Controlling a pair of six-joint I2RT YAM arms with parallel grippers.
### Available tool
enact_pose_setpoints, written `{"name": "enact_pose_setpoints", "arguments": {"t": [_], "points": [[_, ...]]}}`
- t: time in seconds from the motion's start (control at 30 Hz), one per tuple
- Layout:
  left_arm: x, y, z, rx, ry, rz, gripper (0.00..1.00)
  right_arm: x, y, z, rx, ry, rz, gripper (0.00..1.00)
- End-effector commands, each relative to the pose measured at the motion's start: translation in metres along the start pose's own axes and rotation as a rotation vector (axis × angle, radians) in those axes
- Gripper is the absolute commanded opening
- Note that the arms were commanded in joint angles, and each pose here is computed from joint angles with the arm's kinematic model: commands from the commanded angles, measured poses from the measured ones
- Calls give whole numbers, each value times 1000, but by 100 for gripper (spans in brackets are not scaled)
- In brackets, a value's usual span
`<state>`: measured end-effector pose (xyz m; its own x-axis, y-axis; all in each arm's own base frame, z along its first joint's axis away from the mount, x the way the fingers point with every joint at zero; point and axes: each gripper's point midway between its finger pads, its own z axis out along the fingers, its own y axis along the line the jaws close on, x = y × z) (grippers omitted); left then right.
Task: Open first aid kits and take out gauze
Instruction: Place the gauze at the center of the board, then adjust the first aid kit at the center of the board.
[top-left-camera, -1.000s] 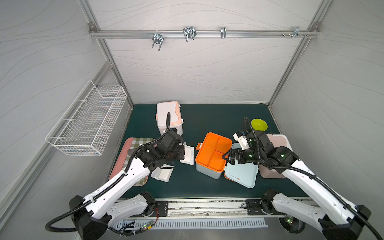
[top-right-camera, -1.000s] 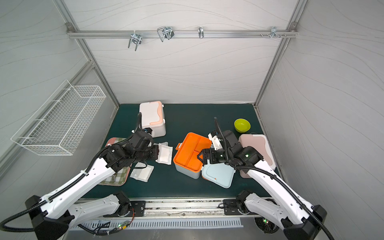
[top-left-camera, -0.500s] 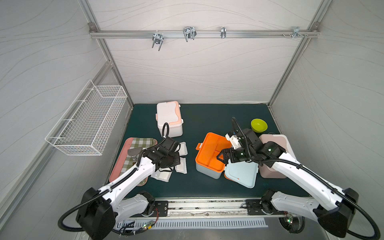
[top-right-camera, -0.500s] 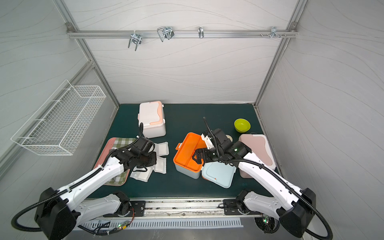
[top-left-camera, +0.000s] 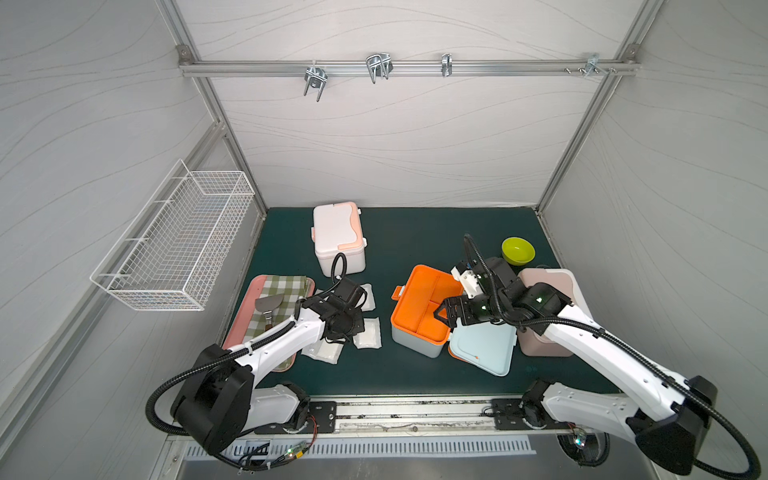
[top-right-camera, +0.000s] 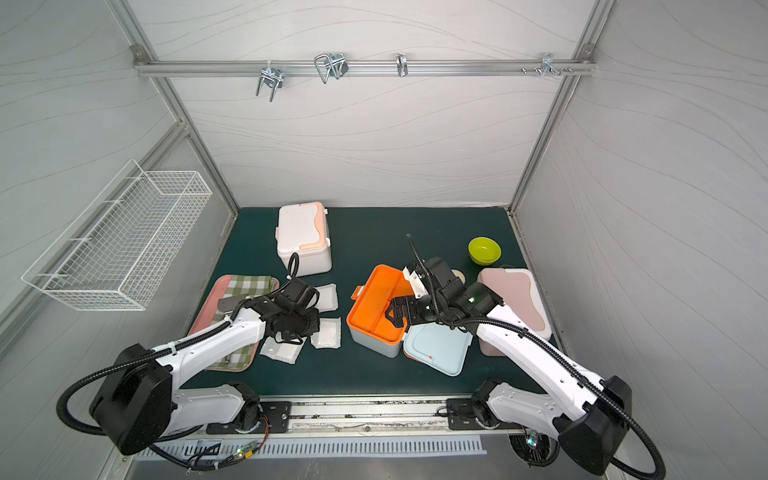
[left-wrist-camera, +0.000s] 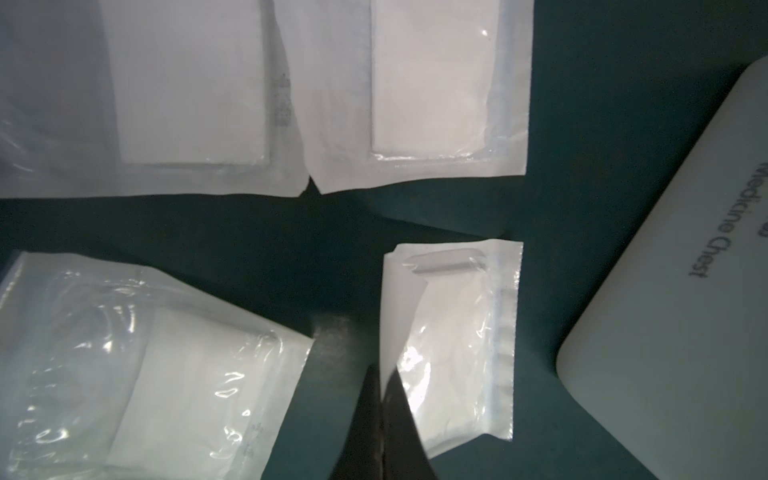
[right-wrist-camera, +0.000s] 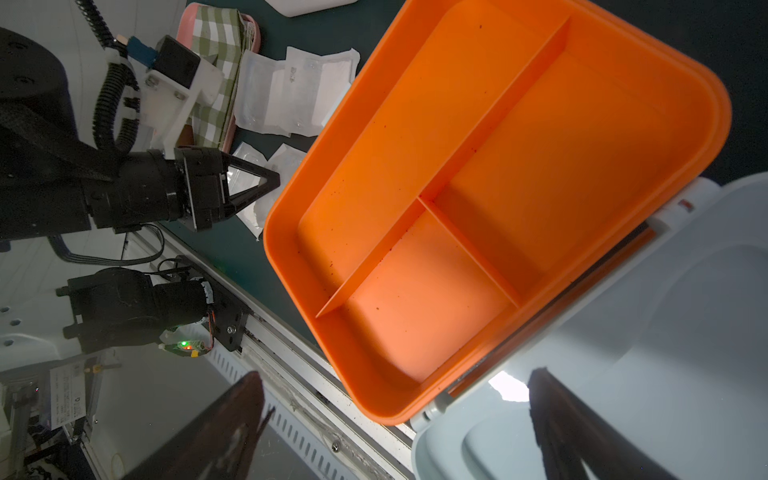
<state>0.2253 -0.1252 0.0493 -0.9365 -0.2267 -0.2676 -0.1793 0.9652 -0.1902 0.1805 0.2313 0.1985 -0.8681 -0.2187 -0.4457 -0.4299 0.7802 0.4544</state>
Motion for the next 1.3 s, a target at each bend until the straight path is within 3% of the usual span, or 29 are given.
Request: {"name": "enact_pose_setpoints", "arguments": {"t": [0.0, 0.3, 0.43, 0.6, 0.77, 0.87, 1.0, 1.1, 1.27], "points": [[-8, 10, 1, -50, -38, -12, 0, -2, 3, -4, -1, -10, -24, 99], [-8, 26, 1, -98, -43, -29, 3, -2, 2, -4, 6, -6, -21, 99], [-8, 23, 1, -78, -39, -32, 30, -3, 0, -4, 16, -9, -16, 99], [-14, 13, -12, -32, -57, -22, 44, -5, -8, -8, 61, -25, -3, 99], [-24, 3, -44, 27, -122, -21, 75, -9, -21, -13, 76, -43, 65, 99], [-29, -7, -63, 66, -166, -7, 85, -12, -27, -13, 57, -51, 110, 99], [-33, -37, -86, 154, -202, 44, 88, -14, -35, -11, 41, -51, 154, 99], [-31, -79, -99, 293, -196, 112, 88, -15, -44, -6, 38, -45, 184, 99], [-25, -129, -98, 487, -141, 174, 88, -15, -54, 3, 12, -22, 229, 99]]}}
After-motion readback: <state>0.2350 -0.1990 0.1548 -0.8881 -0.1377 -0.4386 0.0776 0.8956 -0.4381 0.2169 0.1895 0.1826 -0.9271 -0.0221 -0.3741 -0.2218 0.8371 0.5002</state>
